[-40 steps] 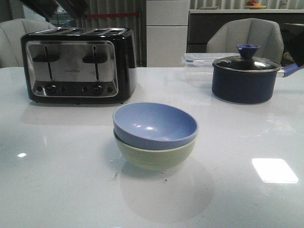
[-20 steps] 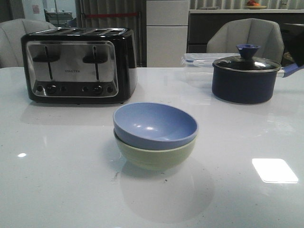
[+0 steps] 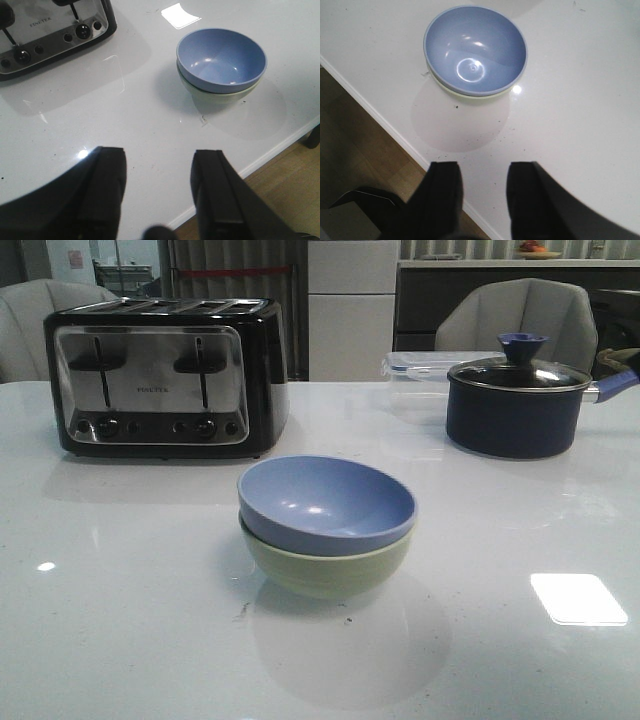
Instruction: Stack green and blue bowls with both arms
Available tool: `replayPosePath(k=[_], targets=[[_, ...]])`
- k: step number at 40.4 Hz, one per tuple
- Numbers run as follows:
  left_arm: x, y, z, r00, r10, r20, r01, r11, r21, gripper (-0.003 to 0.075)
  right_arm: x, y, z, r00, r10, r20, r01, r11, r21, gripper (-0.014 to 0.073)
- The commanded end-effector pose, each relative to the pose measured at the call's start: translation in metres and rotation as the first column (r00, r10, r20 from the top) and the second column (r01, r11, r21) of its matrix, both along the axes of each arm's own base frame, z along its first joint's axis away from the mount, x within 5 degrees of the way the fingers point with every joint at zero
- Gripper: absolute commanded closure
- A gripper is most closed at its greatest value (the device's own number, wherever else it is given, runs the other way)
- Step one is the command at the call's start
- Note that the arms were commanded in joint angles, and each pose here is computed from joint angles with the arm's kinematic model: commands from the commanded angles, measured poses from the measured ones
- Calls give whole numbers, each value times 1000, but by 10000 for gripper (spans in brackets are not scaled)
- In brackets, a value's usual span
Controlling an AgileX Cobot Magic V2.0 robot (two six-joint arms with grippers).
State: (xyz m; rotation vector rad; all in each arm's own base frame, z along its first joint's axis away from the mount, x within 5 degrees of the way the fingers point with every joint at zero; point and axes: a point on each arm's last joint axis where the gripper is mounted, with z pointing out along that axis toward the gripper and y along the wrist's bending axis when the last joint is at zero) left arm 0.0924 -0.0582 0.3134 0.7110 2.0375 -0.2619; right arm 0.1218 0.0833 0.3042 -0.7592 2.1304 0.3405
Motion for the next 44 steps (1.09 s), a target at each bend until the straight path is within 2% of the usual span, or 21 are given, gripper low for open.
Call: replayPosePath(k=[1, 5, 8, 31, 38, 44], targets=[[3, -3, 14, 997, -4, 77, 8, 999, -50, 465, 3, 1, 14, 997, -2, 80, -1, 999, 35, 411], [3, -3, 14, 997, -4, 77, 8, 999, -50, 572, 3, 1, 14, 997, -2, 79, -1, 999, 34, 533], [3, -3, 14, 997, -4, 77, 8, 999, -50, 629, 3, 1, 14, 997, -2, 79, -1, 999, 34, 534], [0, -1, 13, 996, -3, 91, 9, 998, -65, 628, 3, 1, 14, 997, -2, 79, -1, 999, 34, 540], [-10, 20, 3, 971, 147, 189, -123, 983, -136, 627, 3, 1, 14, 997, -2, 79, -1, 999, 35, 540], [-25, 41, -22, 887, 331, 322, -269, 937, -223, 627, 3, 1, 14, 997, -2, 79, -1, 999, 35, 540]])
